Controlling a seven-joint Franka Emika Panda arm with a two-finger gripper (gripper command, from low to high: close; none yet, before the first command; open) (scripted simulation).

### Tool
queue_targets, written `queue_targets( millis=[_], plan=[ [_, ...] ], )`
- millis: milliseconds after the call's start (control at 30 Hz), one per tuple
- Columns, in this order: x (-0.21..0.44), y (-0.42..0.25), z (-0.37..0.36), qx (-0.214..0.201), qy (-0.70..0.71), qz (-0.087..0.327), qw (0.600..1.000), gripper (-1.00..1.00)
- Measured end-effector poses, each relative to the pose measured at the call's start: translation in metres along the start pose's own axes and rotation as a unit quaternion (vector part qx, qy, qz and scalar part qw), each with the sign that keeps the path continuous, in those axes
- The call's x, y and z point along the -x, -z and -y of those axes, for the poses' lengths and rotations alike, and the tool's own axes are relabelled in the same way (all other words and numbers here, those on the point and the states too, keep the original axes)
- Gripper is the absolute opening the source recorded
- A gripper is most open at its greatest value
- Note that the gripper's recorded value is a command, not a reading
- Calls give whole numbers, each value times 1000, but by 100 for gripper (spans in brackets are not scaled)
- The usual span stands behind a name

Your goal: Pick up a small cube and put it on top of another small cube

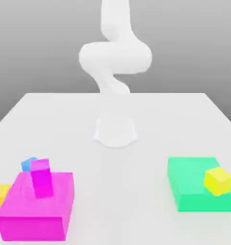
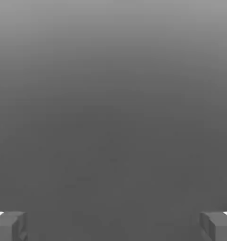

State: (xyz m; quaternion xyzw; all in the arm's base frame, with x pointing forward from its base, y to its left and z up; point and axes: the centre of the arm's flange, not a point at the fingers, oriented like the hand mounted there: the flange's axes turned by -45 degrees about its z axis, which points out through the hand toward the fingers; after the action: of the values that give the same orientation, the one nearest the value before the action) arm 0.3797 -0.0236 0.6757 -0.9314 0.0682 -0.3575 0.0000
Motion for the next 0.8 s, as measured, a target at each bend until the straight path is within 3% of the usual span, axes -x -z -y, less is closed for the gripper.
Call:
queue_targets(
  millis=[200,400,533,800],
  plan=[
    [12,-115,-70,65,-141,75,985,0],
    [59,-212,-153,126,-280,139,941,0],
    [108,-265,-209,163,-371,177,897,0],
    [242,-341,-306,229,-544,240,771,0]
  ],
)
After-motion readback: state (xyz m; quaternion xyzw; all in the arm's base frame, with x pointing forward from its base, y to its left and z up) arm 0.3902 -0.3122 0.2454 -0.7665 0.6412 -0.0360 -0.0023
